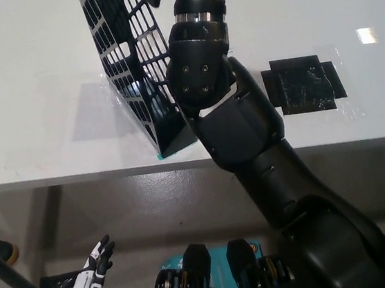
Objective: A notebook is kept standing on the table on the right hand side and a black shelf is kept on the left hand side and the robot uses its right hand to grab the notebook and places it in the shelf
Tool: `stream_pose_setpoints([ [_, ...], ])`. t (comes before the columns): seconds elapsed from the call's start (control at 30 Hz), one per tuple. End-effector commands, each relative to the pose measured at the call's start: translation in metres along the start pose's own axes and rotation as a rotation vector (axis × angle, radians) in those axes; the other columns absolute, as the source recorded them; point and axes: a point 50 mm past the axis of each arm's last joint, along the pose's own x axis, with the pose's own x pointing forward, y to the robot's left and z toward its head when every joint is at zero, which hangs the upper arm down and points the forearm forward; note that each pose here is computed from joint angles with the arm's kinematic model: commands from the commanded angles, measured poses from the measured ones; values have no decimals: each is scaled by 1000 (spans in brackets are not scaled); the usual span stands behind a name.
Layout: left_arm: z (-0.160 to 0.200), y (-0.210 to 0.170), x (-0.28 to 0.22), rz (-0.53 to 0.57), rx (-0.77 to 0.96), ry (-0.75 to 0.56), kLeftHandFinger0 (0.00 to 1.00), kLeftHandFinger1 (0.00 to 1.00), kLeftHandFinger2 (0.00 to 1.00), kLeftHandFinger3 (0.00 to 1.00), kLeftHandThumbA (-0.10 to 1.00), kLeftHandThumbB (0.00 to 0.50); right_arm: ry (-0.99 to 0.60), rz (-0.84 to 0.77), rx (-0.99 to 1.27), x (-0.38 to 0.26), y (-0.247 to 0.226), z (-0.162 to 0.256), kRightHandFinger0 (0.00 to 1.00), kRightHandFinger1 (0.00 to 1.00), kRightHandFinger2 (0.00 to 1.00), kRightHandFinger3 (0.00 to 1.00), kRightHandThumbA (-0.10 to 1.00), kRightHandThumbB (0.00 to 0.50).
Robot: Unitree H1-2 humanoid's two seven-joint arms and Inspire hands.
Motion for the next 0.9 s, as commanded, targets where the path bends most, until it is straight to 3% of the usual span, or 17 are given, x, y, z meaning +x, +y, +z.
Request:
stream_pose_setpoints([
  [0.0,10,6,2,-23,11,-51,1000,1000,1000,1000,1000,202,-89,-33,45,9,11,18,0,0,555,685,-100,81],
  [0.17,12,8,3,-23,27,-51,1000,1000,1000,1000,1000,193,-70,-10,32,5,13,4,0,0,568,695,-100,65],
  [0.37,9,6,1,-30,48,-62,1000,1000,1000,1000,1000,196,7,0,-23,-11,18,-23,0,2,584,694,-100,83],
  [0.5,9,4,3,-29,47,-53,1000,1000,1000,1000,1000,256,66,12,-35,-24,23,-38,0,0,562,717,-100,116],
  [0.7,11,4,6,-31,46,-48,1000,1000,1000,1000,1000,241,110,34,-40,-35,29,-50,0,0,530,618,-100,152],
  [0.87,13,3,9,-42,43,-50,1000,1000,1000,1000,1000,254,174,57,-5,-39,31,-55,0,0,472,555,-100,135],
])
